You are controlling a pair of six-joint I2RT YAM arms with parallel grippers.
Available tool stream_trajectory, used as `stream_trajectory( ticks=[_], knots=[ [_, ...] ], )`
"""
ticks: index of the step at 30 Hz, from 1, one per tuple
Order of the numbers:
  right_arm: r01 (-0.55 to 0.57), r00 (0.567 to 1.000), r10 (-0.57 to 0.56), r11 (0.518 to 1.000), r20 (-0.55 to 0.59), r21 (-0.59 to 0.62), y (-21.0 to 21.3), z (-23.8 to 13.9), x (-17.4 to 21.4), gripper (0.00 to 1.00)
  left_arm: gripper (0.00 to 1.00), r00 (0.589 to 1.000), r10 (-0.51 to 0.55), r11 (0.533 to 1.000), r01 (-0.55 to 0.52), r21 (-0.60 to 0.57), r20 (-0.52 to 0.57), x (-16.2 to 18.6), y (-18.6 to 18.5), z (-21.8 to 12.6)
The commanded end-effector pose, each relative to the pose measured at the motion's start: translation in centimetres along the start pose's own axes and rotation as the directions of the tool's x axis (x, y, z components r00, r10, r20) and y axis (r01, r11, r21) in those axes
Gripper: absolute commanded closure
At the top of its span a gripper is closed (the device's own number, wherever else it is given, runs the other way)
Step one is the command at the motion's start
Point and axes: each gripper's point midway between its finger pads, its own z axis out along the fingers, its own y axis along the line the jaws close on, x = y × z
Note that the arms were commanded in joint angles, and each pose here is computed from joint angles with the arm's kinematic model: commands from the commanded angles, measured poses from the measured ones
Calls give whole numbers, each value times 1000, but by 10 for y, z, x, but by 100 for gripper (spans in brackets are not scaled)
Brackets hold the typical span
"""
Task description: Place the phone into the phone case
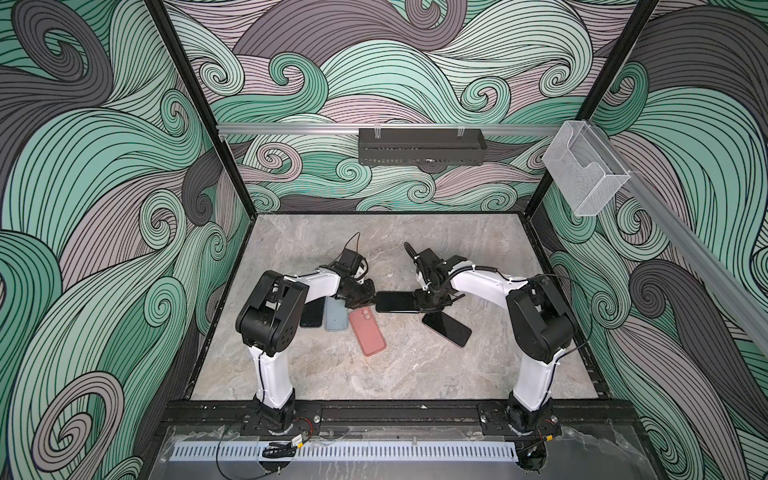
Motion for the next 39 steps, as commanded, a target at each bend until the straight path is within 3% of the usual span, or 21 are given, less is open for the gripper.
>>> stream_trajectory(
  ticks=[1,20,39],
  knots=[
    [6,999,-5,1000,47,-29,6,-15,-11,80,89,999,-25,995,20,-99,-47,14,25,17],
    [-23,993,32,996,-113,85,-19,29,16,89,85,999,-19,995,15,-99,-44,12,22,11],
    [24,954,54,966,-294,256,-45,75,65,93,81,997,-24,1000,25,13,-71,14,-1,8]
  ],
)
